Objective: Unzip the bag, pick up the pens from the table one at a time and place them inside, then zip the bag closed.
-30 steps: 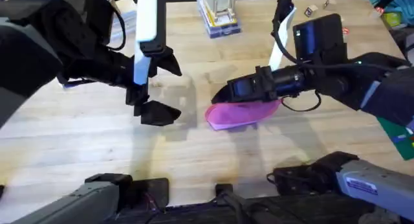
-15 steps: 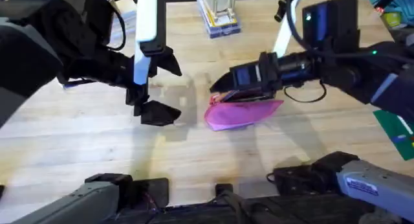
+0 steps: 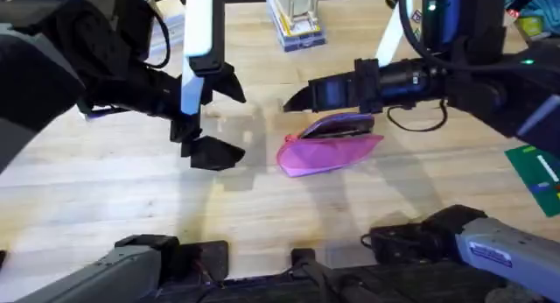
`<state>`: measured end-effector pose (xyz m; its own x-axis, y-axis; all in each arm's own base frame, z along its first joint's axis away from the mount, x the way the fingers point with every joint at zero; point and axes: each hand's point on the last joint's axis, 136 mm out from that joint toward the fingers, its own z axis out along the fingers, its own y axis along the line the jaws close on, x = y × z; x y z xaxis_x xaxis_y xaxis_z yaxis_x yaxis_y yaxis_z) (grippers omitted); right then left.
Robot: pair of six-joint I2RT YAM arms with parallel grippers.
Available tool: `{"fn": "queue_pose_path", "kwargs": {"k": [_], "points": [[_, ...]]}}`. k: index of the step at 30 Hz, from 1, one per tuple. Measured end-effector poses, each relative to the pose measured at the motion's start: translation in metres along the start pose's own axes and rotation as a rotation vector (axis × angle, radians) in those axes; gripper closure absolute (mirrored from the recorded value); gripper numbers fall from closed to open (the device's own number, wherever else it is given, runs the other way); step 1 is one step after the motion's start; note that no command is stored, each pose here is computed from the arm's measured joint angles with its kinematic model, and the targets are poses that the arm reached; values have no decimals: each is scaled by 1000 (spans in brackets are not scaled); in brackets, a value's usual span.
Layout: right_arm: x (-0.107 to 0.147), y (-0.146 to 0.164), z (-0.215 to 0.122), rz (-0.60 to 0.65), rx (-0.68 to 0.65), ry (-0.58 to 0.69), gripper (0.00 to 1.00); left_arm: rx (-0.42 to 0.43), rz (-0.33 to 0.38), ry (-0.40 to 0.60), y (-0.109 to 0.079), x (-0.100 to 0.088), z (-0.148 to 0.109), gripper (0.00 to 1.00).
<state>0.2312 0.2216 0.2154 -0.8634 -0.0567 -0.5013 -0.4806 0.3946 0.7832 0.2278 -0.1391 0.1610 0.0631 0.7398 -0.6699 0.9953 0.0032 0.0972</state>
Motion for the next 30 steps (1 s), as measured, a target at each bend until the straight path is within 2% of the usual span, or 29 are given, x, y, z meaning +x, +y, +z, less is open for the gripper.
{"fn": "queue_pose_path", "kwargs": {"k": [7,15,22,30], "points": [[9,-10,-17,-53,246,59,5,0,0,0,0,0,0,7],[-4,-12,-39,-286,515,106,4,-7,6,-1,2,0,0,7],[7,-13,-28,-338,529,173,4,-9,-17,-5,2,2,-3,7],[14,-18,6,-349,510,289,4,-93,-111,-27,17,20,-23,7]]}}
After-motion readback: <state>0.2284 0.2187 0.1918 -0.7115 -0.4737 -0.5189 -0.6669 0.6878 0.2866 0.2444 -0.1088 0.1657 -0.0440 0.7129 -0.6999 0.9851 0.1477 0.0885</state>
